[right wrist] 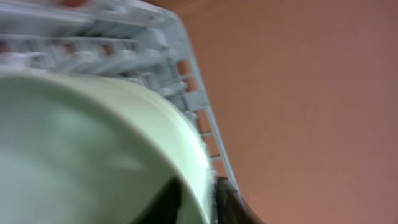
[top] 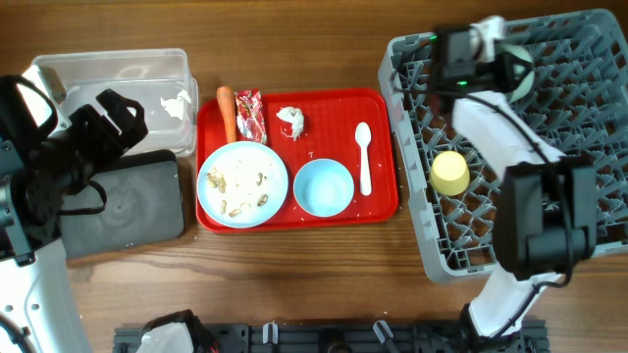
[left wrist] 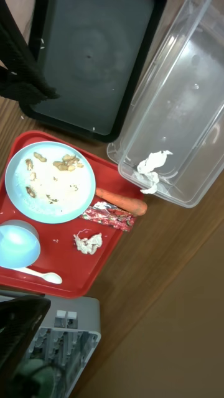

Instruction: Sort waste into correct bins and load items into the dishwasher rack

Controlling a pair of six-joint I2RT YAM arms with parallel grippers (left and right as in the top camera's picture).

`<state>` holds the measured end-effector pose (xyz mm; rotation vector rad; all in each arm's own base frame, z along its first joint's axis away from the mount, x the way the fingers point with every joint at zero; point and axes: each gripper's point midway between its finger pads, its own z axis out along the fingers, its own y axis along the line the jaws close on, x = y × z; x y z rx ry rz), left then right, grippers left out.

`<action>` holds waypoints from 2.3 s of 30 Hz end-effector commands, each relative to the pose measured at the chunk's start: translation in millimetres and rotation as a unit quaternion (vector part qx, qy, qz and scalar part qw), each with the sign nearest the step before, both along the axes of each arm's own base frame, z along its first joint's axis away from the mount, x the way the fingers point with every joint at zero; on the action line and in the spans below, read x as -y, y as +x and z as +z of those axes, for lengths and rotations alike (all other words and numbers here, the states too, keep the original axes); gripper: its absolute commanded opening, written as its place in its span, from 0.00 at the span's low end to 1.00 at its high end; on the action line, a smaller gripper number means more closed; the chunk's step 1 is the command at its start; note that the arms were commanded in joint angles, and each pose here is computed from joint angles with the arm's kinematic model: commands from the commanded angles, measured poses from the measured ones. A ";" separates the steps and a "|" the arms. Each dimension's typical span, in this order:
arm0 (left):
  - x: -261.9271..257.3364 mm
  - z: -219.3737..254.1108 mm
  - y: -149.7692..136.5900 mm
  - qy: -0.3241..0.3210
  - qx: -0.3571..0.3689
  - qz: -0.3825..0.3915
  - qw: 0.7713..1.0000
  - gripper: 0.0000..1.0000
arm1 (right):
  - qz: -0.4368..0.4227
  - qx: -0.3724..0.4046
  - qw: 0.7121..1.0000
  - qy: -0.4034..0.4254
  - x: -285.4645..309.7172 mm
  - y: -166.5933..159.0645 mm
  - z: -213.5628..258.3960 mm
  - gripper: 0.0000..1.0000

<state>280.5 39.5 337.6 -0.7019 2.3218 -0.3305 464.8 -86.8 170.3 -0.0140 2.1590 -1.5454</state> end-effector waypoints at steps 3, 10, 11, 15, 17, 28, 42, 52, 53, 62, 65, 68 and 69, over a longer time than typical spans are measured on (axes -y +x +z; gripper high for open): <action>-4.4 4.7 0.2 0.009 0.006 0.006 1.000 1.00 | 0.046 0.003 0.999 -0.016 -52.6 4.3 2.9 0.69; -4.5 4.8 0.2 0.009 0.007 0.006 1.000 1.00 | 0.226 0.009 0.971 0.083 -142.9 4.0 50.4 0.84; -4.5 4.7 0.2 0.009 0.006 0.006 1.000 1.00 | 0.265 -0.001 0.955 0.131 -166.2 -2.4 44.1 0.84; -4.4 4.7 0.2 0.009 0.006 0.006 1.000 1.00 | 0.353 -0.106 0.842 0.395 -261.1 -57.8 -13.8 0.79; -4.4 4.6 0.1 0.009 0.006 0.006 1.000 1.00 | 0.320 -0.158 0.785 0.506 -286.1 -91.1 -39.0 0.77; -4.4 4.6 0.1 0.009 0.006 0.006 1.000 1.00 | 0.050 -0.190 0.797 0.571 -266.1 -128.0 -145.7 0.54; -4.4 4.8 0.1 0.009 0.006 0.006 1.000 1.00 | 0.043 -0.174 0.795 0.579 -251.1 -104.8 -166.3 0.49; -4.4 4.6 0.1 0.009 0.006 0.006 1.000 1.00 | 0.141 -0.172 0.760 0.611 -276.7 -83.4 -116.2 0.08; -4.4 4.6 0.1 0.009 0.006 0.006 1.000 1.00 | 0.154 -0.155 0.758 0.615 -277.2 -80.1 -97.3 0.08; -4.4 4.7 0.2 0.009 0.006 0.006 1.000 1.00 | 0.253 -0.058 0.823 0.505 -198.3 -54.5 7.6 0.06; -4.4 4.8 0.1 0.009 0.006 0.006 1.000 1.00 | 0.292 -0.088 0.836 0.456 -182.3 -41.7 -0.5 0.06; -4.4 4.6 0.1 0.009 0.006 0.006 1.000 1.00 | 0.303 -0.128 0.854 0.403 -165.9 -26.1 -26.3 0.06; -4.4 4.6 0.1 0.009 0.006 0.006 1.000 1.00 | 0.295 -0.128 0.861 0.395 -162.4 -21.9 -31.9 0.06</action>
